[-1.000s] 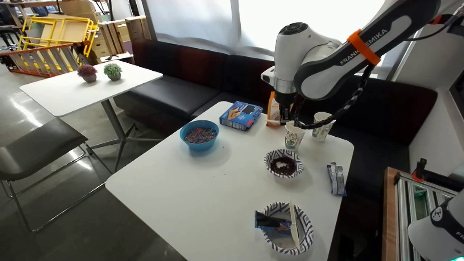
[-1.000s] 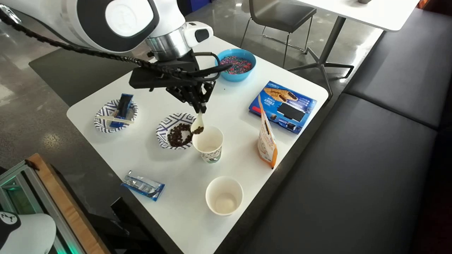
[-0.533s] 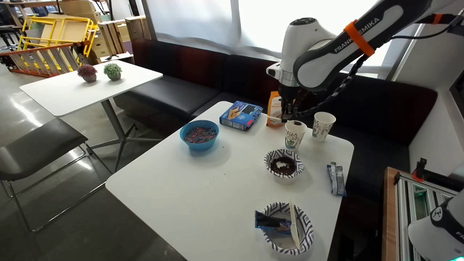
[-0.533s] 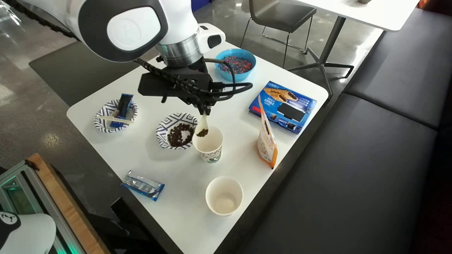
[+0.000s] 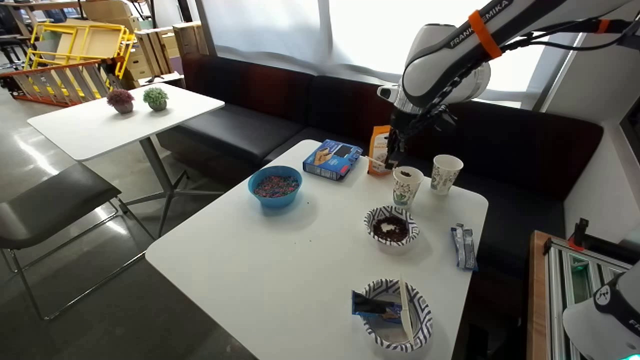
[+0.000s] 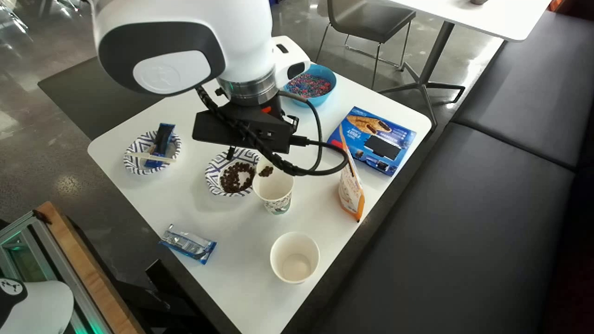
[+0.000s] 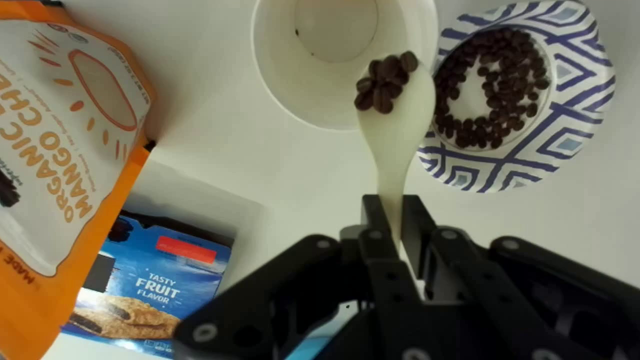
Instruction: Use the white spoon to place some contents from the black and white bowl into the coffee cup on the left.
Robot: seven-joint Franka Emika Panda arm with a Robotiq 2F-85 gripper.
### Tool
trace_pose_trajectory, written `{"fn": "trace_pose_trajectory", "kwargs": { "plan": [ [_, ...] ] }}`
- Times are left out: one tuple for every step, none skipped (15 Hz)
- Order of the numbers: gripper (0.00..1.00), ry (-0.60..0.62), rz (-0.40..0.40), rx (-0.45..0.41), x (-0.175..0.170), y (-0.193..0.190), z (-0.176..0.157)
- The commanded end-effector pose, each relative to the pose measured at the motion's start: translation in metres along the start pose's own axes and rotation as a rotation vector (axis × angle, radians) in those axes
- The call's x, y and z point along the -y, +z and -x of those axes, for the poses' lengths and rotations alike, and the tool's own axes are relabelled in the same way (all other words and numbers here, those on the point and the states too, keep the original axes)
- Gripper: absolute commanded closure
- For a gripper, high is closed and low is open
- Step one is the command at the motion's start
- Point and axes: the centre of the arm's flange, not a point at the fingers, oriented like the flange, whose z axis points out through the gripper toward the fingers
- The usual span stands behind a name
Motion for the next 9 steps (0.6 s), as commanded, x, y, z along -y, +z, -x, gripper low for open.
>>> {"fn": "trace_pose_trajectory", "kwargs": {
  "plan": [
    [0.96, -0.009, -0.082, -0.084, -0.009, 0.001, 0.016],
    [0.96, -0.01, -0.088, -0.103, -0.012, 0.001, 0.018],
    [0.96, -0.011, -0.086, -0.123, -0.015, 0.002, 0.021],
    [0.96, -0.011, -0.086, -0.136, -0.017, 0.002, 0.024],
    [0.96, -0.016, -0.091, -0.151, -0.02, 0.003, 0.027],
    [0.96, -0.019, -0.092, -0.162, -0.022, 0.003, 0.03],
    [0.96, -0.035, -0.085, -0.177, -0.024, 0.003, 0.033],
    [0.96, -0.053, -0.097, -0.19, -0.026, 0.002, 0.037],
    [0.96, -0.076, -0.116, -0.205, -0.027, 0.002, 0.041]
  ]
}}
